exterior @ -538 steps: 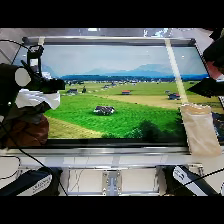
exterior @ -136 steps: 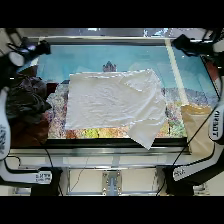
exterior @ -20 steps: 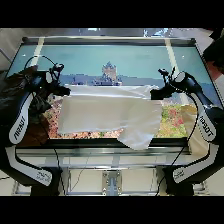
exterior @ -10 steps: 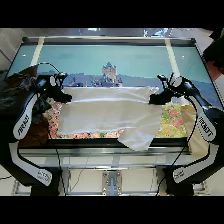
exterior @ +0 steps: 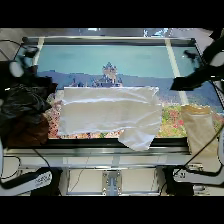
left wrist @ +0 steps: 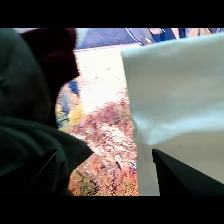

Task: Fold the shirts.

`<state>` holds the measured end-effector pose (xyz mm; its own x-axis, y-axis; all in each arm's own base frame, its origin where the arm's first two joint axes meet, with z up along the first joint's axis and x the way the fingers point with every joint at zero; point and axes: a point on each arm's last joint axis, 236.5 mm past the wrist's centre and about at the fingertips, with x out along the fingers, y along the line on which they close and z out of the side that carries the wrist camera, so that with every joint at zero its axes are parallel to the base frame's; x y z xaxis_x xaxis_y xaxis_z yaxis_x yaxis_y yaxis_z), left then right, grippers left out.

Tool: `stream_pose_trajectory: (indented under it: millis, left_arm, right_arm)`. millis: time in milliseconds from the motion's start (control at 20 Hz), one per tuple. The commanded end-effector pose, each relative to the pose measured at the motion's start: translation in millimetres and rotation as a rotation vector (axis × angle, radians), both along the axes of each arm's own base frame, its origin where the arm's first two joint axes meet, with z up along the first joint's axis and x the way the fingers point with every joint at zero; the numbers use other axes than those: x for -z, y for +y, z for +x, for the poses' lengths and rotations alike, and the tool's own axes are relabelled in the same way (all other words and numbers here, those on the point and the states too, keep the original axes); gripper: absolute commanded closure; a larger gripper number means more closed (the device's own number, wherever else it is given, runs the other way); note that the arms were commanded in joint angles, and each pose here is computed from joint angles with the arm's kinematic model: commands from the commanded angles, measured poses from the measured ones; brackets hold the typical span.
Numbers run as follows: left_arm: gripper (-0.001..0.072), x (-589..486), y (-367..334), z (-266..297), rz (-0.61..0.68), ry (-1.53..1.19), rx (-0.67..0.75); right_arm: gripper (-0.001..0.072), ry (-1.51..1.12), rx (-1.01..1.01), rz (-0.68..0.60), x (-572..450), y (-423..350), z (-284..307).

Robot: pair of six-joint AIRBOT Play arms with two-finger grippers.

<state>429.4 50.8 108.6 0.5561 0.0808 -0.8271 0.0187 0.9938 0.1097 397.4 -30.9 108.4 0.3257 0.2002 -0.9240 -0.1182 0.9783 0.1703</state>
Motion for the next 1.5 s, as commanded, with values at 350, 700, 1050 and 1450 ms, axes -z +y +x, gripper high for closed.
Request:
stream_pose_trajectory:
  millis: [350,700,1050,1450]
  left_arm:
    - [0.0039,172,-23,-199,-0.68,0.312,-0.729]
    - [0.0073,216,-61,-214,-0.872,0.333,-0.853]
    - [0.0178,213,-50,-187,-0.905,0.208,-0.894]
    - [0.0692,236,-76,-181,-0.947,0.295,-0.842]
  right_arm:
    - [0.0214,0.442,0.32,0.561,141,80,-183]
    - [0.0215,0.541,0.249,0.555,180,121,-221]
    - [0.0217,0.481,0.276,0.592,178,126,-204]
    - [0.0219,0.492,0.294,0.589,178,125,-204]
